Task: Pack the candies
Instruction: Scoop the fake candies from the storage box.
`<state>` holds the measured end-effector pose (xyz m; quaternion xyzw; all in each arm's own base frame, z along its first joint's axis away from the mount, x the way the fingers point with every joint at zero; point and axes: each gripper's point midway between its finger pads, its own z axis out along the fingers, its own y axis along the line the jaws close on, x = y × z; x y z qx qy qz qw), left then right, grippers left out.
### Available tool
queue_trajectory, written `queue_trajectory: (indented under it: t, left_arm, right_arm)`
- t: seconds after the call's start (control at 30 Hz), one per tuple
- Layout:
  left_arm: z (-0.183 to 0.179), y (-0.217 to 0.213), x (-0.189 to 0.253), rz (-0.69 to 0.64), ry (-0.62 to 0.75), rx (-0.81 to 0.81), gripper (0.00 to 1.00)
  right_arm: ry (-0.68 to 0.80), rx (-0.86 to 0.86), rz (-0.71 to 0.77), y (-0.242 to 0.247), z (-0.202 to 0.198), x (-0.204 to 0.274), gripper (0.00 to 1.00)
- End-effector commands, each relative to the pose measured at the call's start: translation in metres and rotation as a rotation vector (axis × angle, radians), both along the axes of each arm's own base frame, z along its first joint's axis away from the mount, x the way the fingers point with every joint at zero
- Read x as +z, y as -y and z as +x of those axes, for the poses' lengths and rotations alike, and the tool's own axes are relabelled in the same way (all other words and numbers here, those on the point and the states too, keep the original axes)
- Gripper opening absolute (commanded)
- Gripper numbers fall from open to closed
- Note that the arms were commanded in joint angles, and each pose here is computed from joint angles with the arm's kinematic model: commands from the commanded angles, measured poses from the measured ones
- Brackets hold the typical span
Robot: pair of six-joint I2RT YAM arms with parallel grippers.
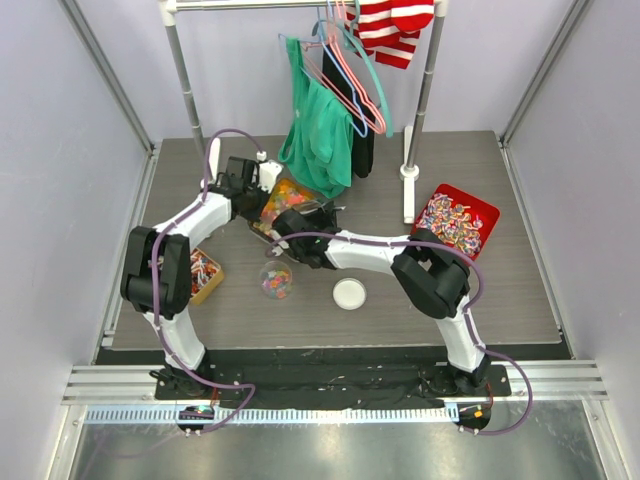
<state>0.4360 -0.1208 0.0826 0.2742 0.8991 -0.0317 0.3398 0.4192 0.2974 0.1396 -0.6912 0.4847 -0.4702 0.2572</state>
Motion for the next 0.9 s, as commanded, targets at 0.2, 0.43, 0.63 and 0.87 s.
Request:
queue_trajectory:
  t: [0.2, 0.43, 0.63, 0.87]
  left_arm:
    - [0.016, 0.021, 0.063, -0.101, 0.174, -0.054, 0.0]
    - [0.016, 0.022, 0.062, -0.105, 0.171, -0.056, 0.0]
    - [0.015, 0.023, 0.06, -0.111, 0.165, -0.055, 0.0]
    - [0.013, 0.023, 0.062, -0.125, 0.16, -0.034, 0.0]
  right_arm:
    - [-0.18, 0.092, -0.019, -0.017, -0.023, -0.033, 0.01]
    - [-0.301, 0.105, 0.095, -0.032, -0.033, -0.045, 0.01]
    - [-0.385, 0.056, 0.192, -0.045, -0.038, -0.058, 0.01]
    - [-0.368, -0.011, 0.282, -0.062, -0.035, -0.072, 0.01]
